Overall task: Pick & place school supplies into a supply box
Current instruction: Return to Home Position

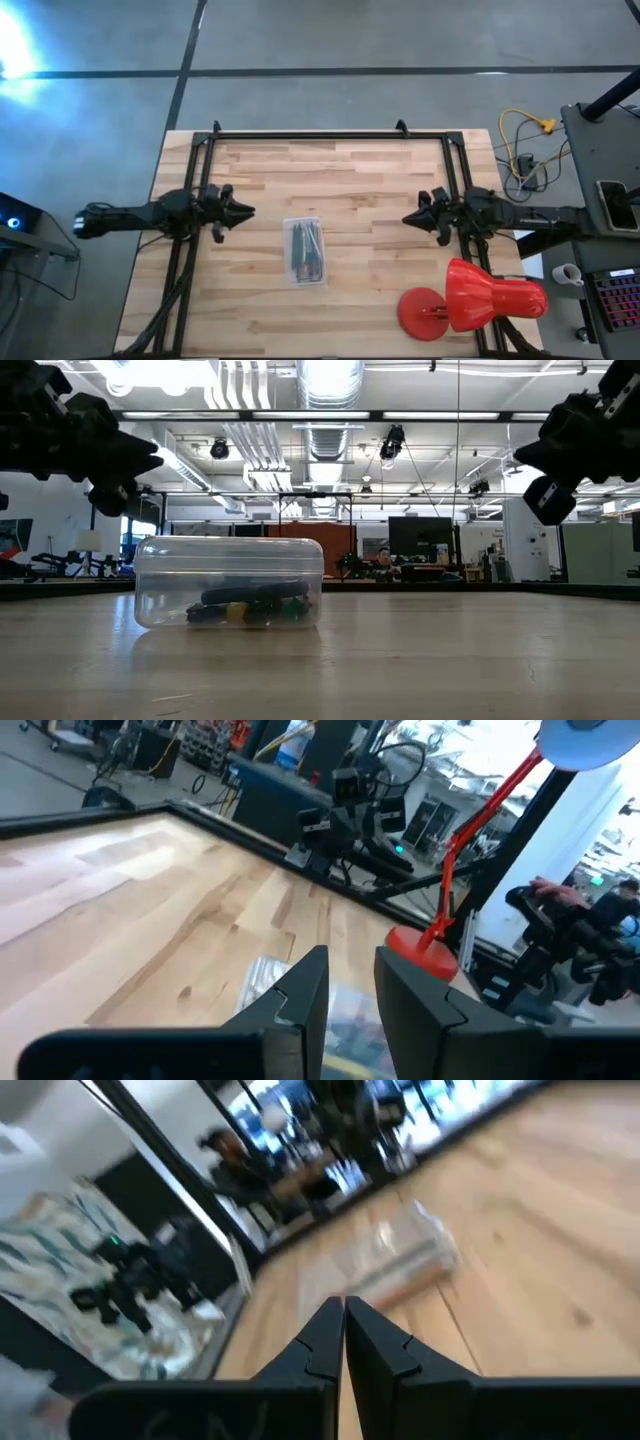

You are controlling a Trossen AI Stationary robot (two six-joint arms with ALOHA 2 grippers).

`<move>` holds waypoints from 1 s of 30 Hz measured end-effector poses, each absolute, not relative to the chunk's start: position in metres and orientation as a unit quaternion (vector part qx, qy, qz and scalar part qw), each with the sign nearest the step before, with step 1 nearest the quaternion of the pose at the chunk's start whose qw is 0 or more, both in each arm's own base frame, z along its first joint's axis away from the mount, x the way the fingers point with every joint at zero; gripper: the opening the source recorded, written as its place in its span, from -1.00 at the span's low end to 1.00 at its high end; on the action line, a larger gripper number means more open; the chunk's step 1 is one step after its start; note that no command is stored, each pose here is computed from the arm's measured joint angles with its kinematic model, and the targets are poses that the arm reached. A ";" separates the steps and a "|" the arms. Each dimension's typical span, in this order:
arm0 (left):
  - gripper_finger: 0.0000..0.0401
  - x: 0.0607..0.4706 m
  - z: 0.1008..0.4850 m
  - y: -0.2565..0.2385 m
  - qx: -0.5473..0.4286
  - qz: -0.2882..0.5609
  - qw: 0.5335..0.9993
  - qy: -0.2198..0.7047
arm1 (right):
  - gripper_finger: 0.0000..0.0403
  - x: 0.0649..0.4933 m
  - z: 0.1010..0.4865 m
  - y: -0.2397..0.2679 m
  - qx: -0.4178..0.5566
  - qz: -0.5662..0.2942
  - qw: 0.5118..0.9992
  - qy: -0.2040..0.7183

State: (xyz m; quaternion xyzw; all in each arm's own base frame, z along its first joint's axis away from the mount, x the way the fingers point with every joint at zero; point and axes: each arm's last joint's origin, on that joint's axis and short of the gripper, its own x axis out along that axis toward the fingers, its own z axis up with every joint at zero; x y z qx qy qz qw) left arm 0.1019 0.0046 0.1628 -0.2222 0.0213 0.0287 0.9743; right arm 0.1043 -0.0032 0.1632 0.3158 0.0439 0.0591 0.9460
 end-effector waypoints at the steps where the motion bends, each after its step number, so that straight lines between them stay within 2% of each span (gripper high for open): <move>1: -0.65 0.102 0.162 0.005 -0.222 0.030 0.974 0.025 | -0.96 0.104 0.162 -0.003 0.317 0.057 0.946 0.050; 9: -0.65 0.107 0.155 0.005 -0.222 0.038 0.972 0.064 | -0.96 0.099 0.168 -0.002 0.310 0.071 0.948 0.014; 30: -0.65 0.116 0.135 0.005 -0.222 0.062 0.959 0.168 | -0.96 0.099 0.168 -0.002 0.311 0.070 0.948 0.015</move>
